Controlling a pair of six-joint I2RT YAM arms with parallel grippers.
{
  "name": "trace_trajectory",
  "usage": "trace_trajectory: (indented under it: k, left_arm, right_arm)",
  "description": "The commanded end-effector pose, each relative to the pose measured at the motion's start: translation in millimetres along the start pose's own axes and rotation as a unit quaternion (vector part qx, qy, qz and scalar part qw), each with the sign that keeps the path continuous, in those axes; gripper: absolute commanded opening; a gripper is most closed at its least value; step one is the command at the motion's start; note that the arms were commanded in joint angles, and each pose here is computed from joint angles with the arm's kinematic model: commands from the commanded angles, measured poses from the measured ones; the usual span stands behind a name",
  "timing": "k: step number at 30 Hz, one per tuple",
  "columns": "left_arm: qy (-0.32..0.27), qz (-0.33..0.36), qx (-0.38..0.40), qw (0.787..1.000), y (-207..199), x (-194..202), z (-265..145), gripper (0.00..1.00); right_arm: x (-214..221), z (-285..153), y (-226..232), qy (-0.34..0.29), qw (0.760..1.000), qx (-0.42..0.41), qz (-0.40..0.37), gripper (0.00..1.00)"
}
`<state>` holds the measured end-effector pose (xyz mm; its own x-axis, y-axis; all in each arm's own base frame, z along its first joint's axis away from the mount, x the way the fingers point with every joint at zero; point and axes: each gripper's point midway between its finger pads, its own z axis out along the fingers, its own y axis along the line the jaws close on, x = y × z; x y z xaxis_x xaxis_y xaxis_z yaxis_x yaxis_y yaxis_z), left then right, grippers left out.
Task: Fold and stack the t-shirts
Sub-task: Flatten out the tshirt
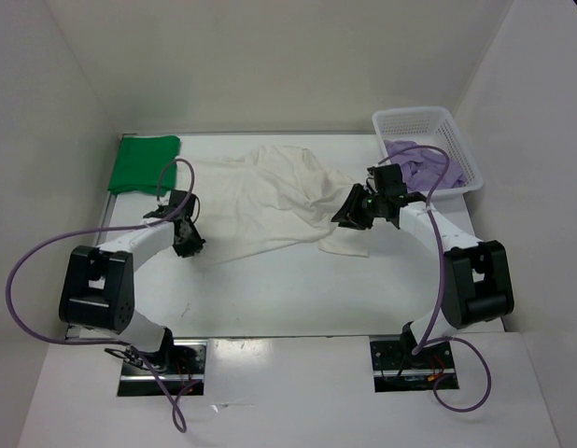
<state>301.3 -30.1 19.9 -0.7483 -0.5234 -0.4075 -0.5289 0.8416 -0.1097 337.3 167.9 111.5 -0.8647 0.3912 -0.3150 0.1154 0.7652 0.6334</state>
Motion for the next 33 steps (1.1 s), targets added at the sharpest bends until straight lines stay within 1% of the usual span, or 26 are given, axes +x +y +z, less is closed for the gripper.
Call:
trace_trajectory:
  k: [1,2,4,6,7,8,9,10,12,13,15,17,18,20,21,24,25,27,28,30,32,33]
  left_arm:
    - [-0.010,-0.018,0.010,1.000,1,-4,-20,0.24]
    - [-0.016,-0.019,0.015,1.000,-1,-8,-25,0.24]
    - [-0.019,-0.026,0.031,0.999,-3,-9,-39,0.21]
    - [-0.022,-0.033,0.048,0.998,-2,-3,-52,0.18]
    - [-0.023,-0.040,0.060,0.997,-3,-1,-56,0.14]
    - [-0.016,-0.046,0.072,0.996,-3,6,-61,0.12]
    - [-0.021,-0.061,0.090,0.994,-4,8,-73,0.11]
    - [0.000,-0.067,0.106,0.992,-5,23,-73,0.11]
    - [0.004,-0.095,0.139,0.986,-10,30,-85,0.11]
    - [0.021,-0.099,0.148,0.984,-9,42,-85,0.12]
    - [0.028,-0.110,0.172,0.979,-14,53,-96,0.17]
    - [0.026,-0.124,0.186,0.974,-13,57,-106,0.22]
    - [0.036,-0.133,0.185,0.973,-10,64,-107,0.32]
    - [0.030,-0.138,0.196,0.970,-8,68,-114,0.48]
    - [0.030,-0.144,0.198,0.969,-7,69,-117,0.52]
    - [0.004,-0.151,0.201,0.968,-5,59,-126,0.54]
    - [-0.008,-0.149,0.200,0.968,-8,50,-128,0.55]
    - [-0.028,-0.139,0.195,0.971,-12,35,-128,0.55]
    - [-0.023,-0.124,0.177,0.976,-11,34,-120,0.57]
    - [-0.046,-0.114,0.171,0.978,-16,16,-124,0.58]
    - [-0.059,-0.111,0.165,0.978,-18,6,-119,0.65]
    - [-0.065,-0.112,0.165,0.978,-23,-1,-116,0.72]
  right_arm:
    - [-3,-7,13,-0.018,0.999,-0.029,-0.030,0.37]
    - [2,-6,11,-0.011,0.999,-0.030,-0.028,0.37]
    - [2,-6,11,-0.011,0.999,-0.030,-0.028,0.37]
    - [4,-6,6,-0.007,1.000,-0.017,-0.023,0.37]
    - [10,-3,-2,-0.002,1.000,-0.006,-0.018,0.37]
    - [10,-5,-4,-0.007,1.000,-0.001,-0.014,0.37]
    - [18,-5,-10,0.001,1.000,0.005,-0.010,0.37]
    - [19,-4,-14,0.000,1.000,0.014,0.005,0.37]
    - [26,-2,-22,0.005,1.000,0.024,0.014,0.37]
    - [25,-2,-23,0.002,0.999,0.028,0.021,0.37]
    - [22,-4,-29,-0.002,0.999,0.038,0.036,0.41]
    - [13,-7,-39,-0.014,0.997,0.057,0.048,0.43]
    - [7,-12,-46,-0.025,0.996,0.065,0.053,0.43]
    - [-1,-18,-57,-0.039,0.994,0.080,0.060,0.44]
    - [-6,-22,-67,-0.047,0.992,0.093,0.073,0.44]
    - [-8,-29,-91,-0.058,0.986,0.125,0.091,0.46]
    - [-9,-31,-96,-0.059,0.985,0.133,0.092,0.46]
    - [-9,-34,-107,-0.062,0.982,0.147,0.104,0.46]
    - [-7,-33,-112,-0.063,0.980,0.157,0.105,0.46]
    - [-8,-33,-113,-0.069,0.977,0.162,0.117,0.46]
    - [-1,-33,-119,-0.063,0.975,0.173,0.127,0.46]
    - [2,-32,-121,-0.061,0.973,0.175,0.138,0.46]
